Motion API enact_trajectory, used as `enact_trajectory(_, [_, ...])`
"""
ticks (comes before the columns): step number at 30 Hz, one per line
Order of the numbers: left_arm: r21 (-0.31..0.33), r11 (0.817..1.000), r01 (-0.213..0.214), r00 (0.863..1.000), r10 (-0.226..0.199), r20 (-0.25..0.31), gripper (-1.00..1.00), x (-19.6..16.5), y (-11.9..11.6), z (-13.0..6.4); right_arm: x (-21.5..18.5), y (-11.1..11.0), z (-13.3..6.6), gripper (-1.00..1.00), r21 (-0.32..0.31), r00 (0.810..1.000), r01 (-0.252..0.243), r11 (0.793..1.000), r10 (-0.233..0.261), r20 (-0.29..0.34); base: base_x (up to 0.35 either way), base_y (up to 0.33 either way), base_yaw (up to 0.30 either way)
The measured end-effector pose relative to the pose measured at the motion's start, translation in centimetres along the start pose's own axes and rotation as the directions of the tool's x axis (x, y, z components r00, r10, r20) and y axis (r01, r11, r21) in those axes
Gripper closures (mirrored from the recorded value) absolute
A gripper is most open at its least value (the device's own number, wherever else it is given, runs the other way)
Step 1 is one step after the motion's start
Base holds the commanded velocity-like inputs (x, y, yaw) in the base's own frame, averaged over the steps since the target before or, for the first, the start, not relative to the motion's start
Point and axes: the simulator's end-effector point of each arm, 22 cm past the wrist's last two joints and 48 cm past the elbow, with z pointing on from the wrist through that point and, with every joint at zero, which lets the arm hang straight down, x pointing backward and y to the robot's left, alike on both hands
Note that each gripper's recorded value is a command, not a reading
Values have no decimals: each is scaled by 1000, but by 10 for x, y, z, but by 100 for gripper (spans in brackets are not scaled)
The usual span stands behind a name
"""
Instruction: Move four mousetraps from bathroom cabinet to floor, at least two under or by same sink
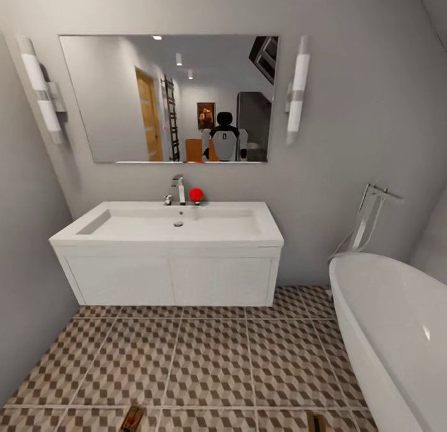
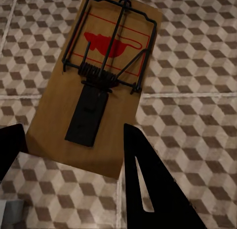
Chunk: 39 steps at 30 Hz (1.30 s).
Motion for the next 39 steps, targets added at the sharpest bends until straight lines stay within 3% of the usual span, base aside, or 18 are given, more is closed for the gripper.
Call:
enact_trajectory(10, [0, 1000, 0, 1000, 0, 0, 100, 0, 0, 0, 1, 0, 0, 100, 1, 1000, 1, 1000, -1, -1, 261, 0, 0])
enact_trajectory(29, [2, 1000, 2, 1000, -2, -3, 100, 1, -3, 0, 10, -1, -3, 100, 2, 1000, 3, 1000, -3, -23, 13, 0, 0])
enact_trajectory(31, [2, 1000, 3, 1000, -3, -24, 100, 5, -3, 0, 7, -1, -2, 100, 5, 1000, 2, 1000, -2, -18, 0, 0, 0])
enact_trajectory(33, [-1, 1000, 2, 994, -2, -107, 100, 24, -2, -1, 0, -2, 1, 100, 11, 1000, 0, 1000, 0, -7, 0, 0, 0])
enact_trajectory(35, [-3, 1000, -2, 979, 1, -203, 100, 44, 1, -4, -8, -2, 6, 100, 17, 1000, -1, 1000, 1, -6, 0, 0, 0])
enact_trajectory(37, [-13, 1000, -11, 949, 6, -316, 100, 68, 12, -9, -25, 2, 19, 100, 15, 999, 3, 1000, -3, -32, 0, 0, 0])
enact_trajectory(39, [-12, 1000, -14, 933, 8, -361, 100, 75, 15, -11, -49, 9, 33, 100, 8, 999, 3, 1000, -3, -52, 0, 0, 0])
